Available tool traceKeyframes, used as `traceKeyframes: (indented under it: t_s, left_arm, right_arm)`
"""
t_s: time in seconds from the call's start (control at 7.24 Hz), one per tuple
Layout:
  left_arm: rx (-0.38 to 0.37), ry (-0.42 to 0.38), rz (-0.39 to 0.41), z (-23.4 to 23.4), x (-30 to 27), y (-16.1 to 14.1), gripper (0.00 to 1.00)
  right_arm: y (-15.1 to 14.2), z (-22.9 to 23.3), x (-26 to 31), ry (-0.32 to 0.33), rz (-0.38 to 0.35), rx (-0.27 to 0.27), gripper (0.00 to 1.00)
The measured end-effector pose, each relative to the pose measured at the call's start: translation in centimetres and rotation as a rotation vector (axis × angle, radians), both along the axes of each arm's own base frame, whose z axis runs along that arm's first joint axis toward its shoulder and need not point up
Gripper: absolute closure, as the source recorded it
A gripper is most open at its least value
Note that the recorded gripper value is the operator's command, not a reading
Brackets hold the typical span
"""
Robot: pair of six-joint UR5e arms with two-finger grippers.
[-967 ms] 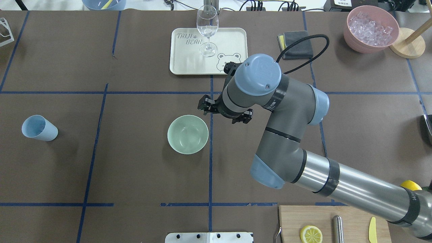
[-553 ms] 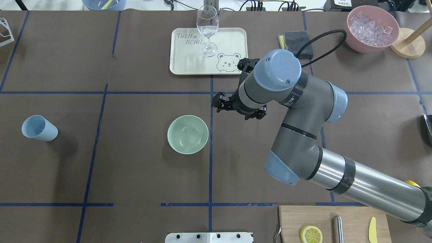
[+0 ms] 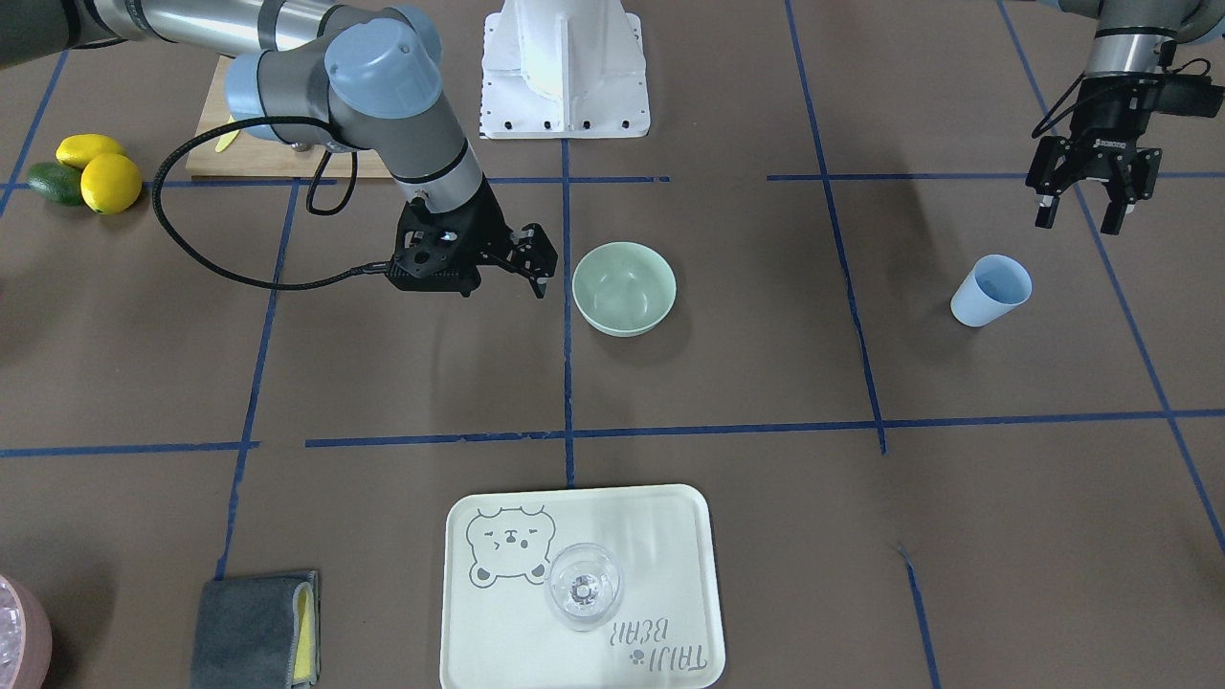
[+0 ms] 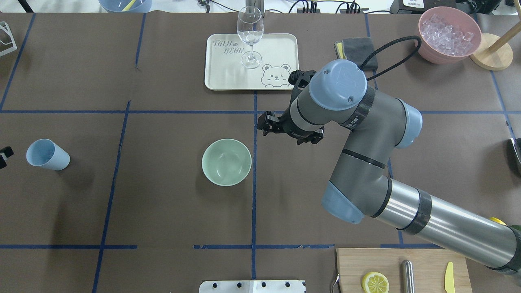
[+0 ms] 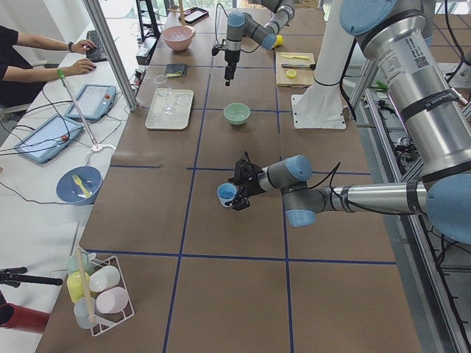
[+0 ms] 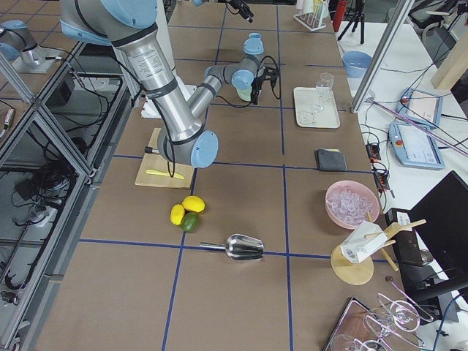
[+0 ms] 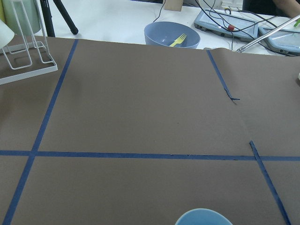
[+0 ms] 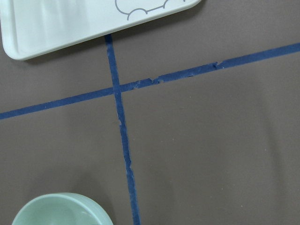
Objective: Pour ice into bowl
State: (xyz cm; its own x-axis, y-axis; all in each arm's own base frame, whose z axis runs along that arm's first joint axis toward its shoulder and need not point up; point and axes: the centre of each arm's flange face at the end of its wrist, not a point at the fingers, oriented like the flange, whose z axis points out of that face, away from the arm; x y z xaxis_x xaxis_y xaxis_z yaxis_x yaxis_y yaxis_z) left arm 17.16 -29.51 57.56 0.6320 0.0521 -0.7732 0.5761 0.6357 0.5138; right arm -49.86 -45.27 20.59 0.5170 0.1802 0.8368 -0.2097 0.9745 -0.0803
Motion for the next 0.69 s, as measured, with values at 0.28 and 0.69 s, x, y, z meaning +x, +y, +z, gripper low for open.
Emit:
traceKeyframes:
  t_s: [0.28,0.69]
  left_arm:
    - [0.026,-0.019,-0.056,0.2,3.8,2.2,0.0]
    - [0.026,-0.07,-0.114,1.1,8.2,4.3,0.0]
  right_arm:
    - [-1.1,0.0,1.8,-0.007,0.022,0.0,0.0]
    - [-3.1,4.1,9.3,0.013,0.099,-0.024,0.0]
